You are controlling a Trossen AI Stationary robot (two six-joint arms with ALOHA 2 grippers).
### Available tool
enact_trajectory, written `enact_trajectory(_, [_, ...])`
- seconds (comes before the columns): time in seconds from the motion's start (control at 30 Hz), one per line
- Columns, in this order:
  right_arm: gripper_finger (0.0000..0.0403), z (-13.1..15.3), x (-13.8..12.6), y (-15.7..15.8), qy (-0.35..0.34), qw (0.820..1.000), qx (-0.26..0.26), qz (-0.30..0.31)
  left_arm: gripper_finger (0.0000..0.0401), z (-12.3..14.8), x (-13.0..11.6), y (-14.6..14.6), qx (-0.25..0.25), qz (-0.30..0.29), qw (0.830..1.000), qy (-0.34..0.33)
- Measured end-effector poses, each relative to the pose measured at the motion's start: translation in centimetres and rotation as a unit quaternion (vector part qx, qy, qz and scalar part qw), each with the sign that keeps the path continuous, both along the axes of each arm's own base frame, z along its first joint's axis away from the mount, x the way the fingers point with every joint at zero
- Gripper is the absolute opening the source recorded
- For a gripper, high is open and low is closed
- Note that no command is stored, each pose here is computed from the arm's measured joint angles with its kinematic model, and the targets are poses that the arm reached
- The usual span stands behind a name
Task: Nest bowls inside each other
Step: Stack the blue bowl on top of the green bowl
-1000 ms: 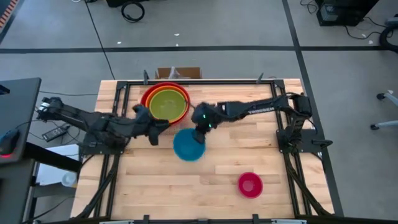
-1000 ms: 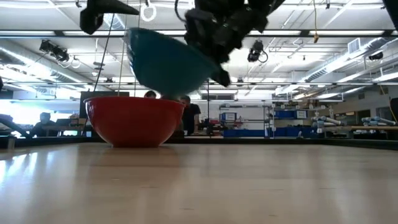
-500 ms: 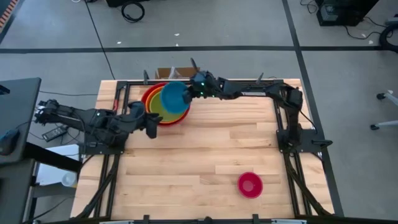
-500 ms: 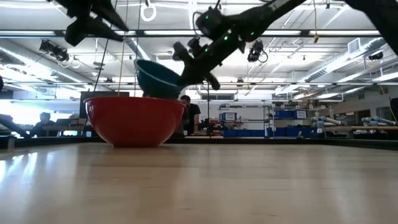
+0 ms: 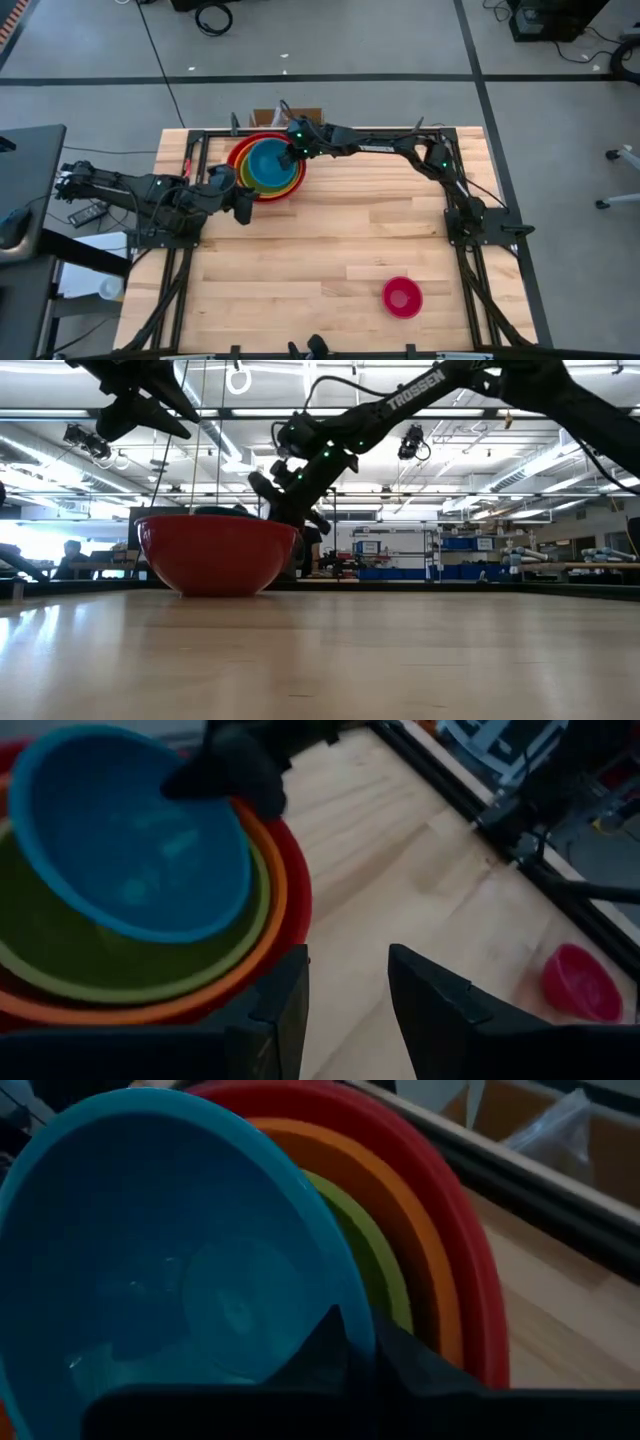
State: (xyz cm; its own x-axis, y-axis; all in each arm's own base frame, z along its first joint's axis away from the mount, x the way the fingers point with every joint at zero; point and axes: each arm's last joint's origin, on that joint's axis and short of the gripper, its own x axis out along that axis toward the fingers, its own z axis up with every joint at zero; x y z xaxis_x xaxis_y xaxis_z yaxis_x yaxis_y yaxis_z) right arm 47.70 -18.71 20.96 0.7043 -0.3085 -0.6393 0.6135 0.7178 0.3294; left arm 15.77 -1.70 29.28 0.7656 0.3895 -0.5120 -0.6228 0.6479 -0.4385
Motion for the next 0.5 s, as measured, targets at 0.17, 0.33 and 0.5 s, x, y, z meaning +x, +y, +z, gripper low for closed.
enact_trajectory(0.17, [0.0069,-0.7,0.3,-0.2,0.006,1.000,0.010,0.007,0.0141,-0.5,-0.3,0.0,-0.024,0.007,0.999,0.021])
enact_trajectory(0.33, [0.0102,-0.3,0.2,-0.1,0.005,1.000,0.010,0.007,0.0141,-0.9,-0.8,0.1,-0.040,0.024,0.998,0.042])
enact_trajectory(0.5, [0.0113,2.0,-0.6,0.1,-0.002,1.000,-0.001,-0.003,0.0141,-1.0,-0.8,0.1,-0.048,0.030,0.998,0.039])
